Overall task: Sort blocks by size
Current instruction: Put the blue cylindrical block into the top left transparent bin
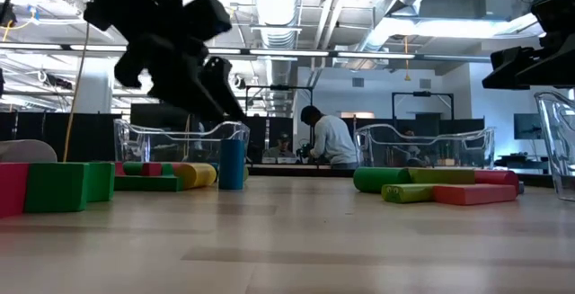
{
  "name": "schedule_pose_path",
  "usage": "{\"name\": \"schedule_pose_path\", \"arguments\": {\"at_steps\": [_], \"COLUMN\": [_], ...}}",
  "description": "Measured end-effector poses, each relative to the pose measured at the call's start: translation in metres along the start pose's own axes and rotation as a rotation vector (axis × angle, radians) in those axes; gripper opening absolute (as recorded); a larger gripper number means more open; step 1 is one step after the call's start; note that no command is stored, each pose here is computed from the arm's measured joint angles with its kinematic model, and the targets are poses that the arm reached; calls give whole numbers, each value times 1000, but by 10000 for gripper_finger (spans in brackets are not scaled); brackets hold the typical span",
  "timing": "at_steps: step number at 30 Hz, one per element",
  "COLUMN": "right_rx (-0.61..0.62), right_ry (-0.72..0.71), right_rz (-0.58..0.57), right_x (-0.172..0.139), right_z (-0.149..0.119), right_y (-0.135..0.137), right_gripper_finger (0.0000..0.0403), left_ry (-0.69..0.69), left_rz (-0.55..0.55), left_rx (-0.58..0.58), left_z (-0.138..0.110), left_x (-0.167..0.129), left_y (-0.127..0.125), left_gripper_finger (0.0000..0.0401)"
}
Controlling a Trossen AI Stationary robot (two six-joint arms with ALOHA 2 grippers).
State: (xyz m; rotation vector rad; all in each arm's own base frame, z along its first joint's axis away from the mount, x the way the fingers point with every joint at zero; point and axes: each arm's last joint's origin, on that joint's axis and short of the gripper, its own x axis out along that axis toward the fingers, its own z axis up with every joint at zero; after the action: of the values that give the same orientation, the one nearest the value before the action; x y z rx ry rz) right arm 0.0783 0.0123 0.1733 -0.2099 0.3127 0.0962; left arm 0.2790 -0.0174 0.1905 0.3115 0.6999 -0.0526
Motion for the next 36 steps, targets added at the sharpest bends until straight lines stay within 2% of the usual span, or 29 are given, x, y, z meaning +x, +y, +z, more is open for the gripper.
{"name": "schedule_pose_path", "arguments": {"at_steps": [7, 15, 20, 36], "right_rx": [0, 0, 0, 0], "right_ry": [0, 0, 0, 0], "right_rz": [0, 0, 0, 0], "right_x": [0, 0, 0, 0], "right_z": [0, 0, 0, 0], "right_y": [0, 0, 0, 0], "right_gripper_finger": [249, 249, 249, 249], "left_ry": [44, 115, 97, 128], "left_rz": [59, 61, 71, 55], "left_rx": [11, -35, -46, -28], "left_z": [-6, -23, -24, -26], "left_x": [18, 43, 48, 46], "left_y": [0, 7, 8, 7], "left_gripper_finger": [274, 274, 271, 138]}}
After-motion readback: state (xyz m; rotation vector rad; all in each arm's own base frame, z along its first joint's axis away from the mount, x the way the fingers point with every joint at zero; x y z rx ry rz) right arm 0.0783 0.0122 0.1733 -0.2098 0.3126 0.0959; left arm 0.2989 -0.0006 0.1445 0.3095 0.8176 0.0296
